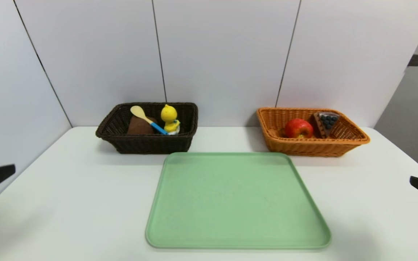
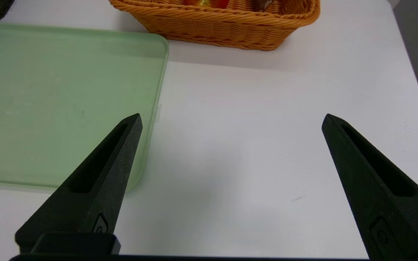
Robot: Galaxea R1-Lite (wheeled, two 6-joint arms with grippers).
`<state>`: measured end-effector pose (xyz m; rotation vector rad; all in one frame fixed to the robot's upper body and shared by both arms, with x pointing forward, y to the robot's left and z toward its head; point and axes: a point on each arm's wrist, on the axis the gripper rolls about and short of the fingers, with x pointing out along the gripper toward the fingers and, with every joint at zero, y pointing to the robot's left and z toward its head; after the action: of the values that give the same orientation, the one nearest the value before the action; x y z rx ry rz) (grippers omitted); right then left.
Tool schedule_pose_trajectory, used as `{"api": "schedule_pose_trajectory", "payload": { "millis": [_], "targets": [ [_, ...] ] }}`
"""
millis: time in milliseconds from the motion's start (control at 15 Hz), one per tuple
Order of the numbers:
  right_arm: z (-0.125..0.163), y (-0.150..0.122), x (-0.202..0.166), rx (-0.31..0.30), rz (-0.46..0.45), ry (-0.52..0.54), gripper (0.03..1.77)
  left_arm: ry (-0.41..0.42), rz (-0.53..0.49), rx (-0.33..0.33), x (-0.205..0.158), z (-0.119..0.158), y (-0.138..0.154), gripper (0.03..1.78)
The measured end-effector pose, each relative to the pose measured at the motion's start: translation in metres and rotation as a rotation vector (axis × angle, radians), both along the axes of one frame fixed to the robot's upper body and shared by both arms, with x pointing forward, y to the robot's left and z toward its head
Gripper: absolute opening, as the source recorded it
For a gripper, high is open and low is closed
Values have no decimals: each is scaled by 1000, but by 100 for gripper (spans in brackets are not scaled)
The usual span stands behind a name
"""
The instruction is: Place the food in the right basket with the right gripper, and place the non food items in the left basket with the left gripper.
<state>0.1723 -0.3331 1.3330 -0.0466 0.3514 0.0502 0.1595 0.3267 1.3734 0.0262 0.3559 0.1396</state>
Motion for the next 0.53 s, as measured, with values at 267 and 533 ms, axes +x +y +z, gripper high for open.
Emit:
{"api": "schedule_pose_trajectory", "payload": {
  "millis": [267, 533],
  "targets": [
    [-32, -4, -59, -6, -48, -132, 171, -127, 79, -11, -63, -59, 15, 168],
    [-68, -4, -107, -49, -69, -289, 171, -227, 213, -57, -88, -91, 21, 169]
  ]
}}
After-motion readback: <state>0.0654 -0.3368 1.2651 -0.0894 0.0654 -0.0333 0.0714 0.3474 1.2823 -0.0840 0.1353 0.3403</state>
